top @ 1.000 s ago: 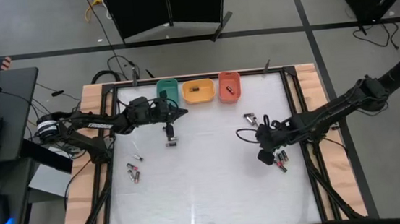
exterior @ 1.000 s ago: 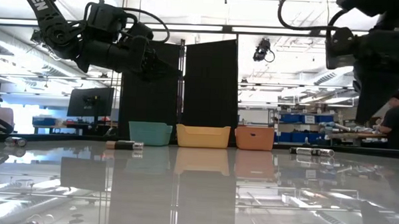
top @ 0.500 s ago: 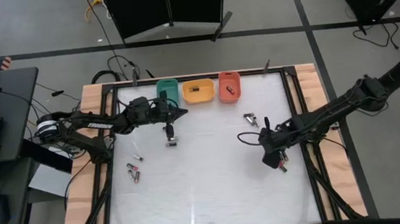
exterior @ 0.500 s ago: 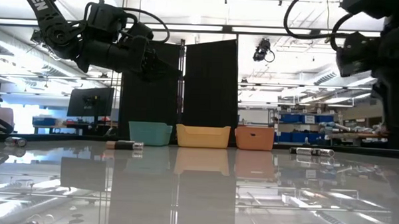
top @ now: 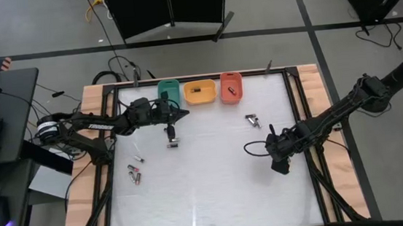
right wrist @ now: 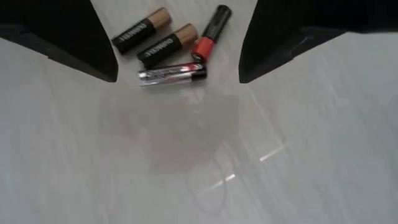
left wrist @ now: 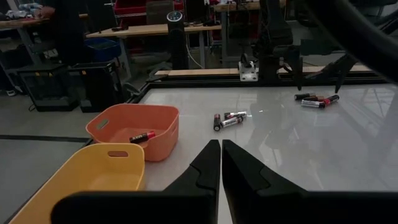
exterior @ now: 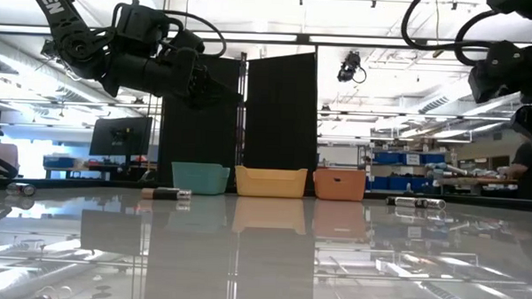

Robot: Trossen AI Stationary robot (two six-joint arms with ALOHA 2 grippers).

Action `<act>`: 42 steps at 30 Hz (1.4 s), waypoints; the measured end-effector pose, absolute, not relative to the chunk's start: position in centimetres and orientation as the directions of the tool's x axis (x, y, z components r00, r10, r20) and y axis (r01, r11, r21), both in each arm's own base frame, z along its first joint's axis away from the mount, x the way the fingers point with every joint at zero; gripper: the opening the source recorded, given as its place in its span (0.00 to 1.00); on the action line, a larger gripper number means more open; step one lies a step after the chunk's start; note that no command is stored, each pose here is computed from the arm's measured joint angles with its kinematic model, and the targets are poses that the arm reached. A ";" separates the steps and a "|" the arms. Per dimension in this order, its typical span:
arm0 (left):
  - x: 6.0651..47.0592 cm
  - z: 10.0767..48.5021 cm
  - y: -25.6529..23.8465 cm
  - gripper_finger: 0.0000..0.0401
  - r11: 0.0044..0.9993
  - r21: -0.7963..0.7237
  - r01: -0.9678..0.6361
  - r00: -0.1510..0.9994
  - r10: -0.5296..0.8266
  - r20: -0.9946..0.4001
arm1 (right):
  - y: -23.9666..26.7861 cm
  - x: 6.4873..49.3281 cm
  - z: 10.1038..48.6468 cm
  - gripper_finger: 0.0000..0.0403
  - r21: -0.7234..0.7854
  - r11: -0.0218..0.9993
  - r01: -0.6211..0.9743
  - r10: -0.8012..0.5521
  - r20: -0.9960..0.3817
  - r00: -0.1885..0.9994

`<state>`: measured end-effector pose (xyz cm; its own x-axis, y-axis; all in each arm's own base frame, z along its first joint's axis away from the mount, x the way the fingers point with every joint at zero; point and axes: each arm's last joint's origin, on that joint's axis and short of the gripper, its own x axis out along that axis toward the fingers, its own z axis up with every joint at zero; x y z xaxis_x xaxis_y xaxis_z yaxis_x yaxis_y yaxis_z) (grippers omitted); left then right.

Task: Sort batteries
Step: Put the silver battery into the green bin

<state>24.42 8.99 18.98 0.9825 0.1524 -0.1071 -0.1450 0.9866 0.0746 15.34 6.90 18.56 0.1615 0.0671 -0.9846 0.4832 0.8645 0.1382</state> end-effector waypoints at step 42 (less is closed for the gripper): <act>24.4 18.6 9.0 0.06 0.988 0.066 -0.143 0.978 0.151 -0.147 | 7.3 15.8 15.4 0.04 0.056 0.954 0.294 0.055 -0.998 0.013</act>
<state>24.37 8.97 18.61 0.9776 0.1509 -0.1466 -0.1426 0.9876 0.0656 15.83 7.26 15.44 0.0127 0.0548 -0.9984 0.2936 0.9543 0.0561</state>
